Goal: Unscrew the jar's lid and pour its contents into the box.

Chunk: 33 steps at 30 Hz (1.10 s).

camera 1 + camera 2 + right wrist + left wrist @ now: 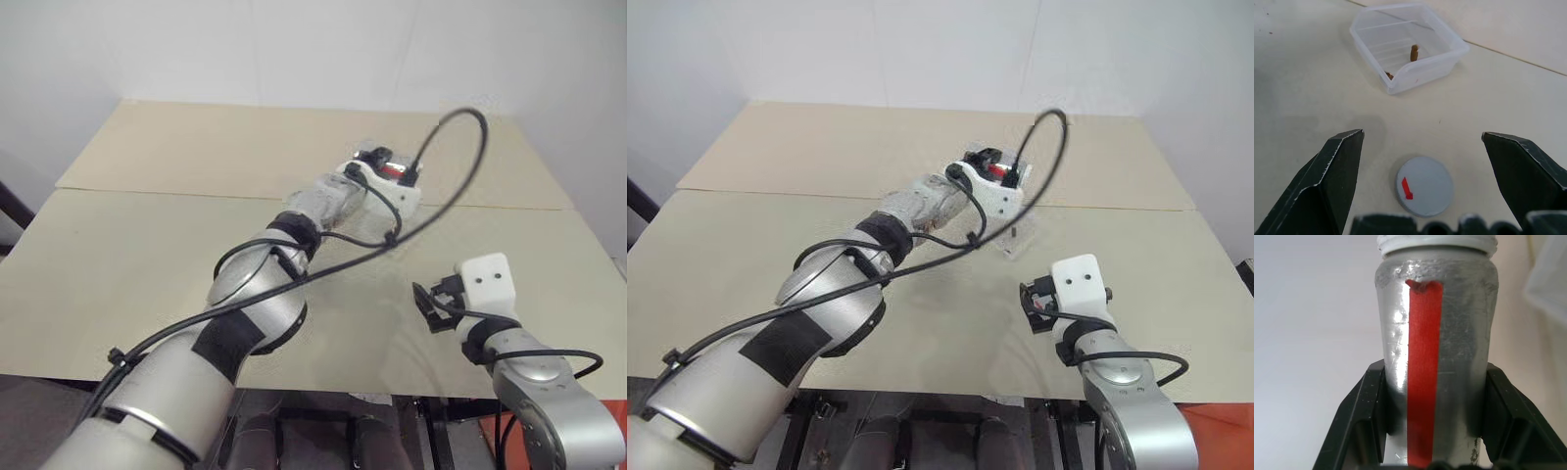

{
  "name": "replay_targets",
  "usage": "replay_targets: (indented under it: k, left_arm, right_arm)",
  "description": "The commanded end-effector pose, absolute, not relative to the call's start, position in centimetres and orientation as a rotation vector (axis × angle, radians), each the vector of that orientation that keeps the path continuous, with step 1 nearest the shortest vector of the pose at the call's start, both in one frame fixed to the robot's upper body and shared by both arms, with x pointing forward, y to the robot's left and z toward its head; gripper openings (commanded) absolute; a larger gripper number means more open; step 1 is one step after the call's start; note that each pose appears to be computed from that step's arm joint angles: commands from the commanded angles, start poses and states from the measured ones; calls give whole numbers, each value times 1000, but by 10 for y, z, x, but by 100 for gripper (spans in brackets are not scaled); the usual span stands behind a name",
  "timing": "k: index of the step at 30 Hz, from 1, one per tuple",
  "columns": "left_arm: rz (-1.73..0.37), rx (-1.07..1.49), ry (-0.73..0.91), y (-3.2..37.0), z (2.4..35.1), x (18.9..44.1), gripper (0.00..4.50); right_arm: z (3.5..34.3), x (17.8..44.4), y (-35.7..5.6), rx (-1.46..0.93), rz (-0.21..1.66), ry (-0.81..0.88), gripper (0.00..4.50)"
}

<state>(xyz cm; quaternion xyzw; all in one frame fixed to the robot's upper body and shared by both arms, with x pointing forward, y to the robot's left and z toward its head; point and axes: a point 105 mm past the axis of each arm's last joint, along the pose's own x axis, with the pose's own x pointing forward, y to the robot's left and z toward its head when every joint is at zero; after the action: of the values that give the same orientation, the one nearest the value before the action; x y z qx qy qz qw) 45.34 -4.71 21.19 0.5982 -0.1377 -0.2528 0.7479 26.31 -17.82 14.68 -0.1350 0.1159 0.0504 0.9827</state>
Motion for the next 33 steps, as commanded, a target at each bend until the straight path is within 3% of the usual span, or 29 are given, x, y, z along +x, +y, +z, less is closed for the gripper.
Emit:
replay_targets:
  k: [1,8,12,18,25,33]
  left_arm:
    - [-503,864,-214,-31,228,462,212]
    - [-490,300,-167,-6,236,468,212]
    - [-569,125,-216,1,239,464,212]
    - [-578,-148,-243,26,213,460,212]
    - [-521,-130,-246,50,162,444,212]
    - [-449,-59,-246,65,129,430,212]
  right_arm:
    - [160,267,-178,-284,106,170,447]
    - [162,274,-178,-299,128,164,447]
    - [163,279,-175,-315,156,156,447]
    - [166,290,-169,-322,197,136,447]
    - [165,298,-159,-339,257,127,447]
    - [162,304,-155,-348,291,127,447]
